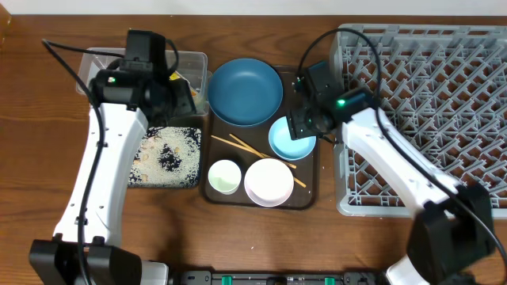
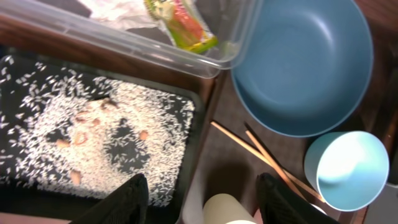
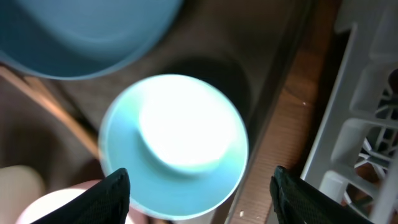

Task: Sort waste into correct bins and load items into the dishwasher rack
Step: 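Retract the left gripper and grasp the light-blue bowl with the right gripper, then lift the light-blue bowl with the right gripper and place it in the dish rack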

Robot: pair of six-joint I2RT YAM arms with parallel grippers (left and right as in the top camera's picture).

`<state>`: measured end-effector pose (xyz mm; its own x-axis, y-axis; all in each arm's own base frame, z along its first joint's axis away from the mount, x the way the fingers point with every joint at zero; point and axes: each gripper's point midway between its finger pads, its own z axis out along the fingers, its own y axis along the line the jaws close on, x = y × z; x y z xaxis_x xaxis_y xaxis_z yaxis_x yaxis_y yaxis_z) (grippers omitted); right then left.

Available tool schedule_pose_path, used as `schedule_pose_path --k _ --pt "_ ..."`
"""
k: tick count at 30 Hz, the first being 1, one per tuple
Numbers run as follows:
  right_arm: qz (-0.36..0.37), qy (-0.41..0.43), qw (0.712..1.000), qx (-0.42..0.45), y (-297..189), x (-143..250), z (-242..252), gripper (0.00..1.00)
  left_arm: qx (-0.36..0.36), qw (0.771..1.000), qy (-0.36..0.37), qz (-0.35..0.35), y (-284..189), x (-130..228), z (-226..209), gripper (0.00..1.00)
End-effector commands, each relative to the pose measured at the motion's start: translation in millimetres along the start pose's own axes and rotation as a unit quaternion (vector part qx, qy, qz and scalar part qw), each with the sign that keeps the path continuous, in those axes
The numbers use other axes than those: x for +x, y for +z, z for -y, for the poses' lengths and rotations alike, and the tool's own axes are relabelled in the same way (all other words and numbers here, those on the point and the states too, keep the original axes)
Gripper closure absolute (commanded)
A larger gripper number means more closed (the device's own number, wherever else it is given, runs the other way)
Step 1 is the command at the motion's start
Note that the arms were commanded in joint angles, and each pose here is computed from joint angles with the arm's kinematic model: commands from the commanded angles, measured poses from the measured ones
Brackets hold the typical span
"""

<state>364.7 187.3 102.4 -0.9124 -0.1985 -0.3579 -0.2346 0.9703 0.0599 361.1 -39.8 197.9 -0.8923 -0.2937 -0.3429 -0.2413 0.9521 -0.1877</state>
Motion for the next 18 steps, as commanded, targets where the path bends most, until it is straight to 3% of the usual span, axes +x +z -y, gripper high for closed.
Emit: schedule_pose_path --k 1,5,14,18 --pt "-0.013 -0.013 0.999 0.035 19 2 8 0.30 0.006 1.000 -0.010 0.011 -10 -5 -4 0.41" --pt "-0.037 -0.029 0.998 0.042 41 10 10 0.37 0.005 1.000 -0.011 0.010 -10 -5 -5 0.40" --pt "-0.072 -0.030 0.996 0.052 77 24 14 0.65 0.004 1.000 -0.011 0.007 -10 -3 -6 0.40" --pt "-0.077 -0.030 0.995 0.053 79 26 15 0.88 0.003 1.000 -0.012 0.004 -10 -2 -6 0.39"
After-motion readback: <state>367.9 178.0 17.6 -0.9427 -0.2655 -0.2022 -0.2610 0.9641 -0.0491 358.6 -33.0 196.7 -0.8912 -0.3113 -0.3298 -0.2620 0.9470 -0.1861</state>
